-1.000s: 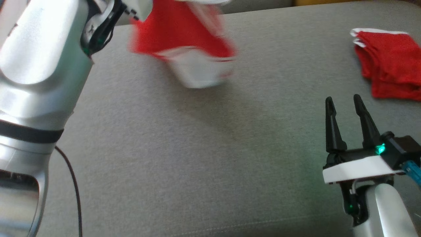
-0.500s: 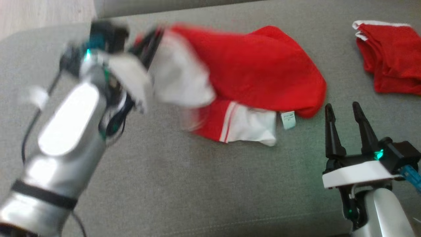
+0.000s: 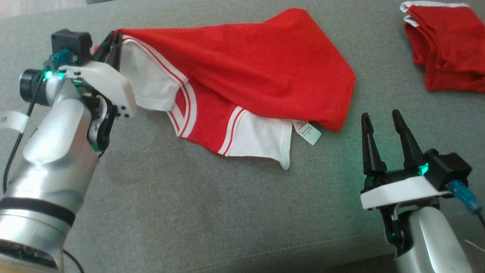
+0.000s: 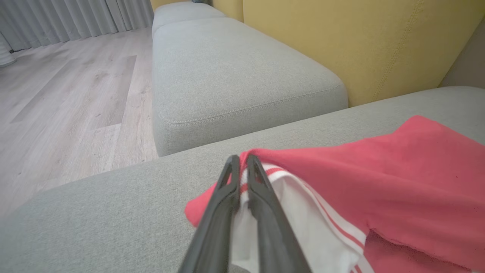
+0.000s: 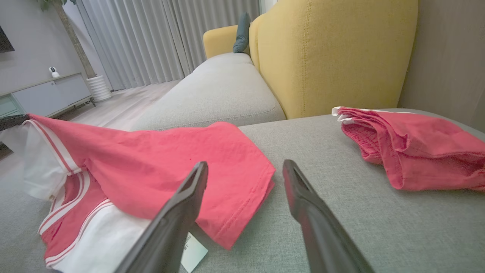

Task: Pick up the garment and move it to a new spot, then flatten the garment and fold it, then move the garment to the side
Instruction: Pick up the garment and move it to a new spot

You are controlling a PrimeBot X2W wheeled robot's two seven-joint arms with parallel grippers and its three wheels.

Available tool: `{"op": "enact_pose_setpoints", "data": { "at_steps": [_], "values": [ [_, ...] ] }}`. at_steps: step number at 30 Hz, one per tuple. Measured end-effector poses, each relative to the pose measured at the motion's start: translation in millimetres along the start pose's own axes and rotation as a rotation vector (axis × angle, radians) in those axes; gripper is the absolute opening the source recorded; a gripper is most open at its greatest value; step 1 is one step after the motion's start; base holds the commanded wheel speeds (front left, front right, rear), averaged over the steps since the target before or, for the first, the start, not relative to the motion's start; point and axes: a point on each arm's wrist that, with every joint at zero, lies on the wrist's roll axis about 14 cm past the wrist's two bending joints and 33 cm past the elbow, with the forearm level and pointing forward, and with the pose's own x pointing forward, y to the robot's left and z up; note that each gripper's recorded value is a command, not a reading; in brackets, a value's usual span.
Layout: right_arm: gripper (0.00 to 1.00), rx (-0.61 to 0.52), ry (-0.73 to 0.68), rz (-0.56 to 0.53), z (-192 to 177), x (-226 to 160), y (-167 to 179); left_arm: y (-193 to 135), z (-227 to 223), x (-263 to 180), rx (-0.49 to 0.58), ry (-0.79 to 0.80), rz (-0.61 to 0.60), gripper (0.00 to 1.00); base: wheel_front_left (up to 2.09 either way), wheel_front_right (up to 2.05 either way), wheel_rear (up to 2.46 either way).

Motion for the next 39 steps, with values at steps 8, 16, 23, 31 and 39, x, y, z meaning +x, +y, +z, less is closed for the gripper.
{"op": "enact_pose_setpoints", "data": {
  "at_steps": [8,16,23,31,39],
  "values": [
    [1.00,0.001,-0.030,-0.003,9,-3,-1,-21,21,-9,-0.040,-0.085,-0.038,1.00,0.00,0.00,0.00],
    [1.00,-0.006,-0.055,0.012,17,-11,5,-33,45,-48,-0.160,-0.210,0.001,1.00,0.00,0.00,0.00],
    [1.00,-0.009,-0.075,0.055,23,-21,20,-42,22,-119,-0.202,-0.242,0.068,1.00,0.00,0.00,0.00],
    [1.00,-0.015,-0.077,0.084,19,-33,29,-35,-16,-185,-0.268,-0.206,0.207,1.00,0.00,0.00,0.00],
    [1.00,-0.010,-0.055,0.091,8,-39,32,-34,-31,-208,-0.316,-0.189,0.272,1.00,0.00,0.00,0.00]
  ]
}}
